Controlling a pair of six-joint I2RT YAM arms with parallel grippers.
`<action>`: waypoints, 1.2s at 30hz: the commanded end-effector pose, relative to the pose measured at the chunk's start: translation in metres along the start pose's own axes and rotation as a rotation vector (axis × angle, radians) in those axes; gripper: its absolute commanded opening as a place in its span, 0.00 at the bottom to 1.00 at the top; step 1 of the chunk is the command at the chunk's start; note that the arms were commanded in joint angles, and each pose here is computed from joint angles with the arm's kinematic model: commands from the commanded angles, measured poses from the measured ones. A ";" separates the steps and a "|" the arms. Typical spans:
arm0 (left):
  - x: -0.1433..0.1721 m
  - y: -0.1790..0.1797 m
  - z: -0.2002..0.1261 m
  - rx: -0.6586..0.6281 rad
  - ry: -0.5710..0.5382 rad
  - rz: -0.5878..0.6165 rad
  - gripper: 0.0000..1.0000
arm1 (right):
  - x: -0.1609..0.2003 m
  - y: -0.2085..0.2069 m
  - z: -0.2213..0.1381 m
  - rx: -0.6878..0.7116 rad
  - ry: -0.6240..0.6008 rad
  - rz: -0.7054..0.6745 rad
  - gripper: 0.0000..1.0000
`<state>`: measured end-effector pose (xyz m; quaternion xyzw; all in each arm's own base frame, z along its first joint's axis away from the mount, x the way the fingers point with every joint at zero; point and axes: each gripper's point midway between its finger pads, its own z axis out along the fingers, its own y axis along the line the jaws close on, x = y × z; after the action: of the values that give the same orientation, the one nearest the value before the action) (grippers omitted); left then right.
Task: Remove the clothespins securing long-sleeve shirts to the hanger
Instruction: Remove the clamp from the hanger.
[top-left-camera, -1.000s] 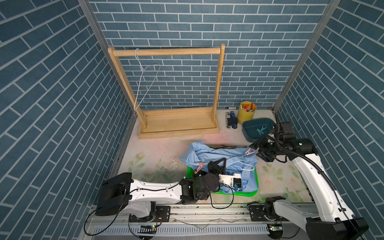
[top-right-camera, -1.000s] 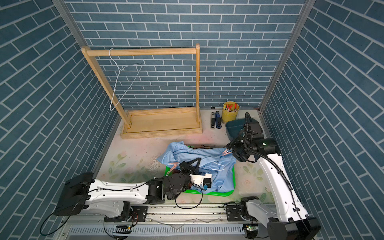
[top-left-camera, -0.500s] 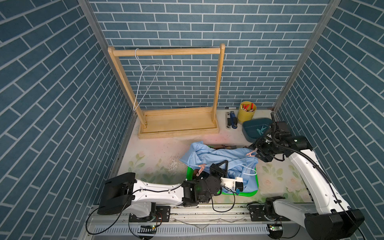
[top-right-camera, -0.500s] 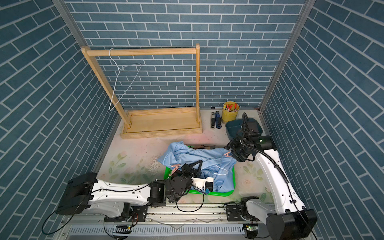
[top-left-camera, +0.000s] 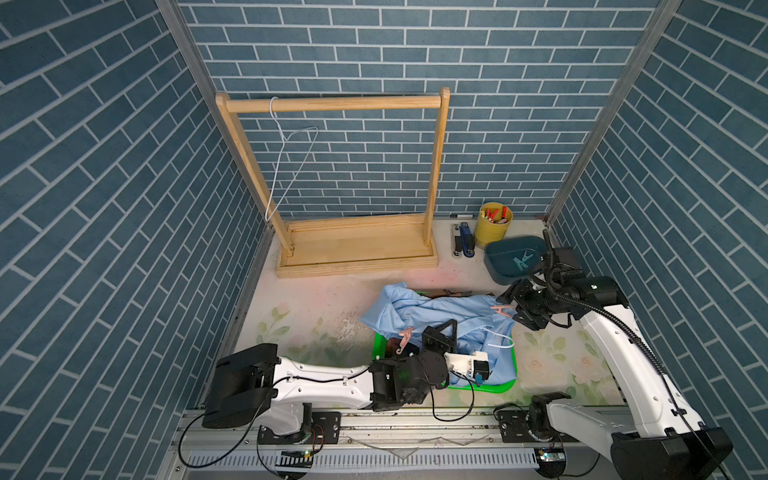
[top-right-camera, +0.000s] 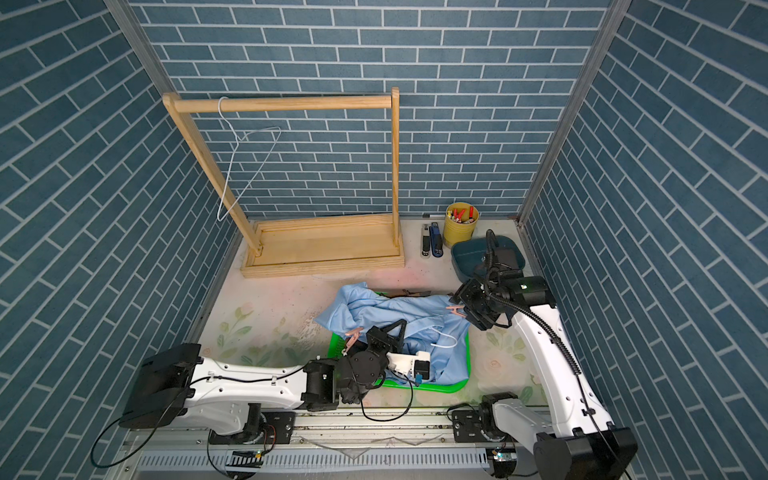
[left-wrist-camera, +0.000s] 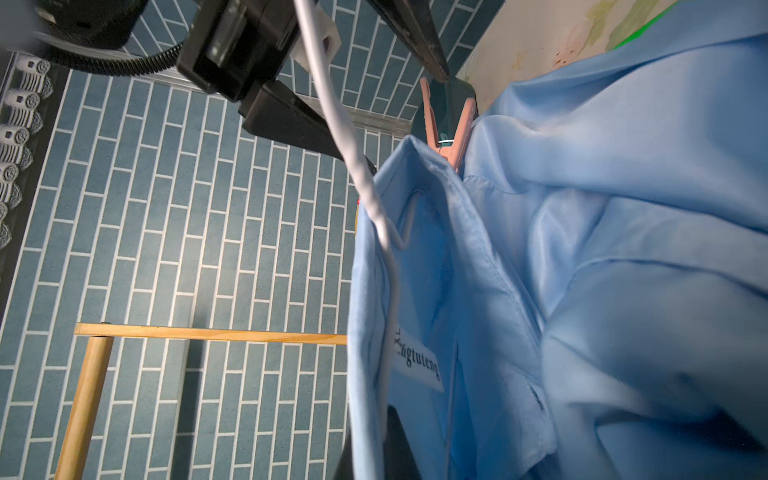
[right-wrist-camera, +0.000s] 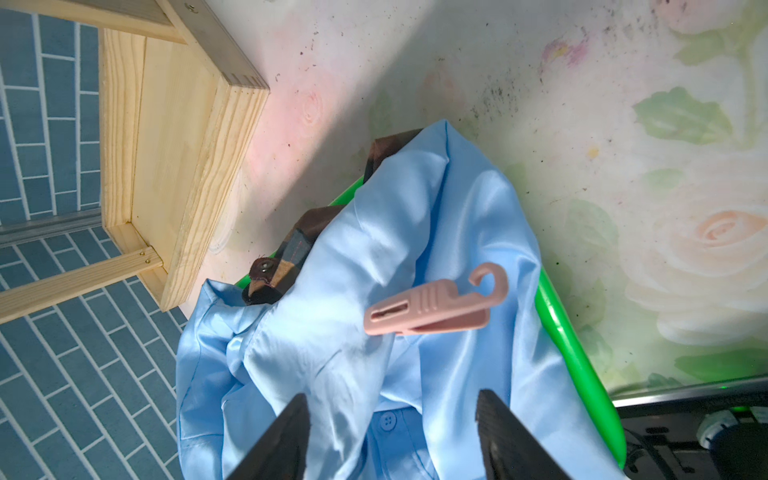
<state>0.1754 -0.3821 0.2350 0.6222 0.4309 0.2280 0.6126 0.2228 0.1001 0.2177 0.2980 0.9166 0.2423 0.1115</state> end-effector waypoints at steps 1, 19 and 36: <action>0.003 0.012 0.001 -0.014 0.024 -0.049 0.00 | 0.004 -0.007 0.002 0.006 0.009 0.021 0.67; 0.008 0.022 0.003 -0.008 0.035 -0.120 0.00 | -0.007 -0.007 0.029 -0.029 -0.021 0.096 0.62; 0.009 0.026 -0.001 -0.003 0.032 -0.138 0.00 | -0.023 -0.007 0.035 -0.023 -0.088 0.122 0.54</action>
<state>0.1820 -0.3746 0.2382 0.6068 0.4712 0.2023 0.6073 0.2469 0.1006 0.1908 0.3314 0.8975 0.2554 0.1395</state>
